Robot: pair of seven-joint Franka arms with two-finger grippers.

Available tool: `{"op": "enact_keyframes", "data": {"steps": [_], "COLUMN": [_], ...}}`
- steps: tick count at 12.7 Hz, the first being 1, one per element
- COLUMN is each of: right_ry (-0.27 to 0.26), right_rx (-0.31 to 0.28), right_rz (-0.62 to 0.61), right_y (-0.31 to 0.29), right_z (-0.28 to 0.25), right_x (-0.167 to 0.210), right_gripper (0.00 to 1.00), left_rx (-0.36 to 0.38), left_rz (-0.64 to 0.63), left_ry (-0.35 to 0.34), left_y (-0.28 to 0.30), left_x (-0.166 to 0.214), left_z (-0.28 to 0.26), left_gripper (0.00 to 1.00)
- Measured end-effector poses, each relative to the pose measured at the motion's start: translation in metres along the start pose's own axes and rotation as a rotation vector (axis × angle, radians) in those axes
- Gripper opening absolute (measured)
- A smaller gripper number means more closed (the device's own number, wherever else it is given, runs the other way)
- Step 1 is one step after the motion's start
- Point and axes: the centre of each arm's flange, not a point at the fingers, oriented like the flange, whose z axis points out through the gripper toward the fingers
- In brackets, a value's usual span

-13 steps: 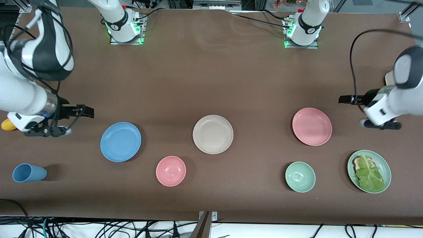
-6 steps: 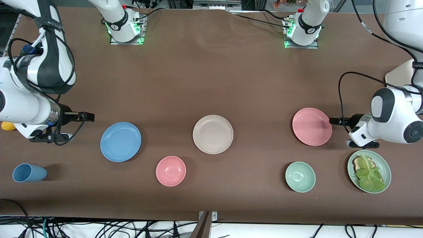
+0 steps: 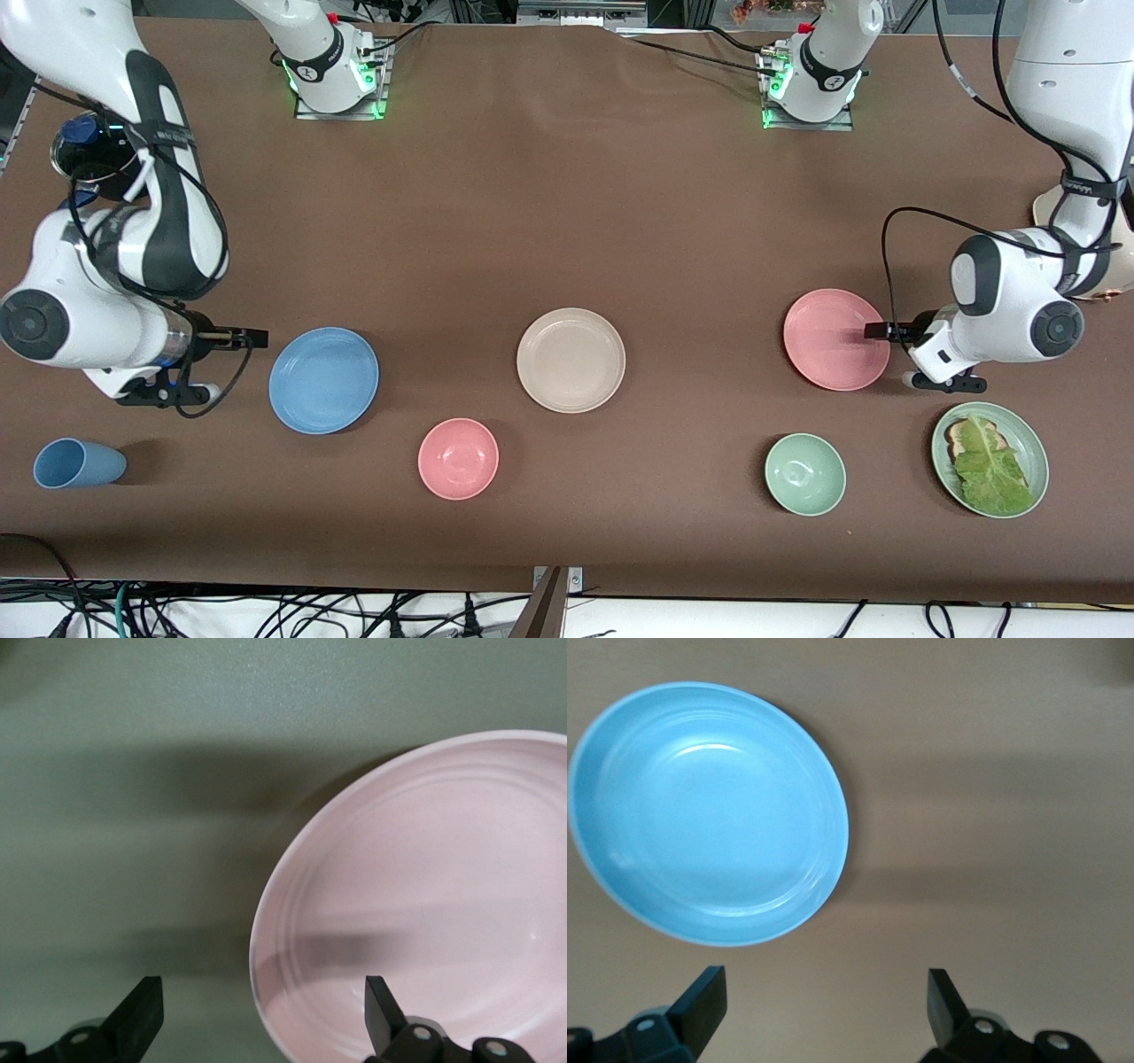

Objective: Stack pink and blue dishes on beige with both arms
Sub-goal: 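Grasp the pink plate rim with the left gripper and carry it toward the beige plate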

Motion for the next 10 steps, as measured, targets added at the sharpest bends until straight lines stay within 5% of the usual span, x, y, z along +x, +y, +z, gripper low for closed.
{"op": "enact_keyframes", "data": {"steps": [2, 6, 9, 10], "right_ry": [0.021, 0.099, 0.108, 0.110], "right_rx": [-0.004, -0.011, -0.011, -0.011], "right_rz": [0.000, -0.013, -0.015, -0.015], "right_y": [0.000, 0.005, 0.008, 0.008], "right_z": [0.036, 0.093, 0.100, 0.100], "right_x": [0.012, 0.023, 0.022, 0.023], "right_gripper": [1.00, 0.99, 0.94, 0.82], "left_rx": [0.001, 0.002, 0.003, 0.004], "left_rz": [-0.003, -0.025, -0.052, -0.059], "left_ry": [0.006, 0.012, 0.016, 0.018], "left_y": [0.001, 0.006, 0.013, 0.017], "left_x": [-0.004, -0.003, -0.001, -0.001], "left_z": [0.009, 0.005, 0.002, -0.004], "left_gripper": [0.94, 0.47, 0.12, 0.08]}}
